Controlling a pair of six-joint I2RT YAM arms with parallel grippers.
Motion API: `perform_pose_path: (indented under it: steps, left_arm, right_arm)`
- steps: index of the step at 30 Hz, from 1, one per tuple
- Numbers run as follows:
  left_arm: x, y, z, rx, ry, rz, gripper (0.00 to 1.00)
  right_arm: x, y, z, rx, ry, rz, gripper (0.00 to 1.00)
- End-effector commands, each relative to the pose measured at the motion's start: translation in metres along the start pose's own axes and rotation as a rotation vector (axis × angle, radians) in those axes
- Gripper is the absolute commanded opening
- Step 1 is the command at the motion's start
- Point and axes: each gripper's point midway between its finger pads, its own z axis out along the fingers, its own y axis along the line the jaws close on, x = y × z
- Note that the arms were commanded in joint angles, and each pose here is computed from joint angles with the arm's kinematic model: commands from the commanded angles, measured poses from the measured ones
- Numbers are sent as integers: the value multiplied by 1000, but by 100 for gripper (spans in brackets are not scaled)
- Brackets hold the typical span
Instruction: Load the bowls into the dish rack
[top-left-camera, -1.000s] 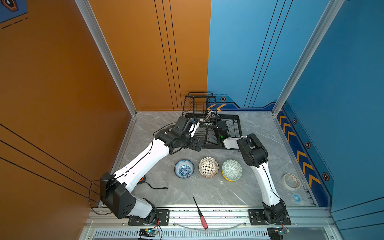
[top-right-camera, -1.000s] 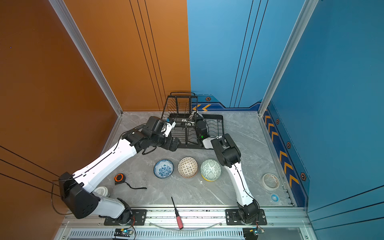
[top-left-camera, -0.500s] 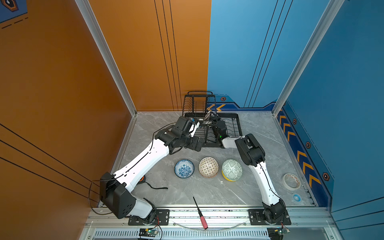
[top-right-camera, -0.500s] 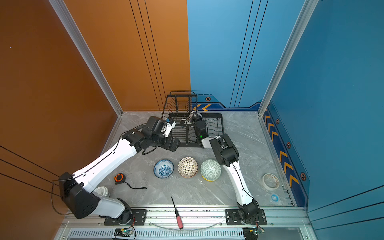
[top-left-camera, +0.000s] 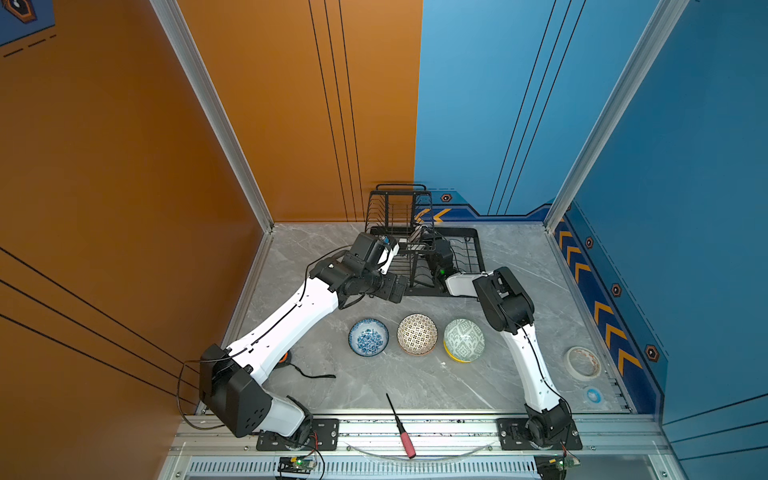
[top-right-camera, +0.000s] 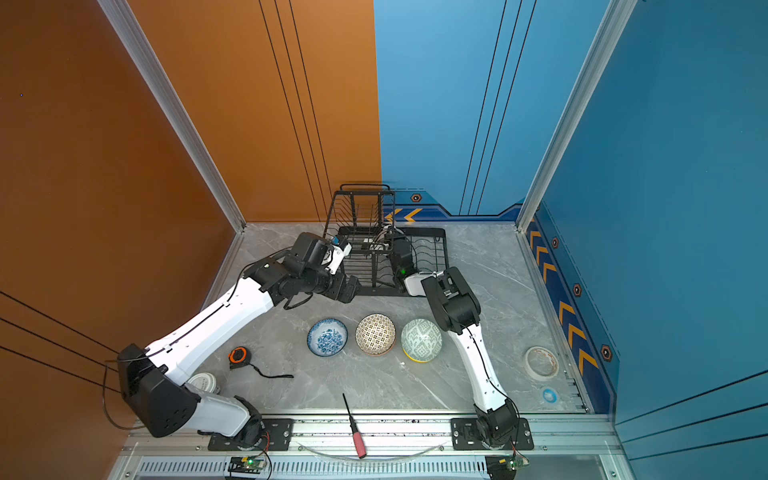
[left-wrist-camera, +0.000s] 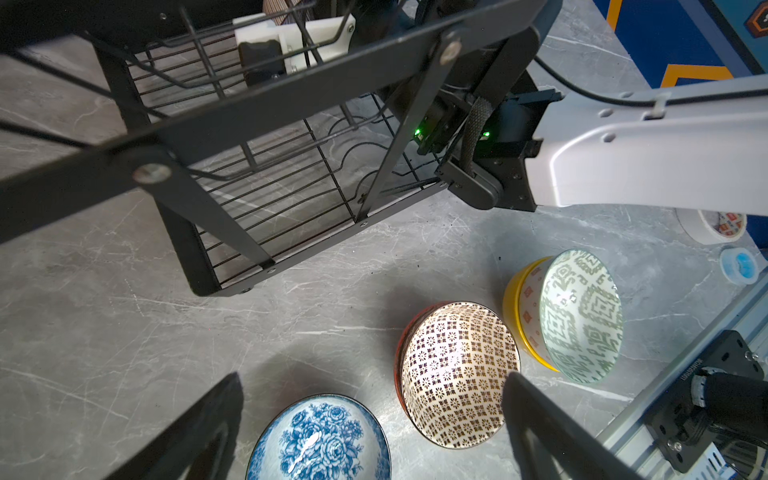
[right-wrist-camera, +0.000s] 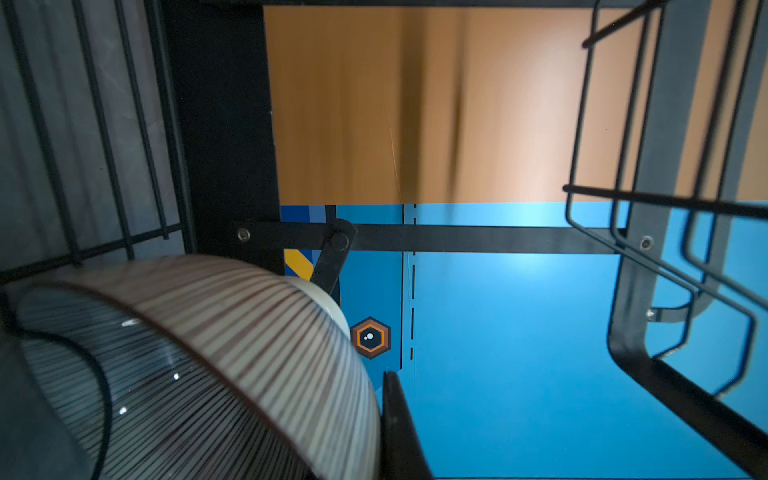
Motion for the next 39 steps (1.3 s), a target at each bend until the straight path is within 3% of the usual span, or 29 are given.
perform_pose_path:
  steps: [1,9,22,29,31,33,39]
  left_arm:
    - [-1,4,-8,-16,-8,11,98]
    - [0,5,-7,-20,-4,12,98]
    - [0,6,-9,-26,-9,14,98]
    - [1,7,-10,-31,-10,13,98]
    - [1,7,-11,-31,-11,12,98]
    - [2,8,-11,-32,-12,12,98]
    - [2,9,-14,-37,-18,11,98]
  right_arm:
    - [-2,-6,-3,-48,7,34,0]
    - [-2,-15,5,-46,32,42,0]
    - [-1,-25,7,-30,48,56,21]
    - [0,-32,6,-24,49,59,48]
    - [0,-33,5,-24,50,58,65]
    - [1,-36,2,-15,44,62,98]
    - [7,-40,-7,-28,43,65,100]
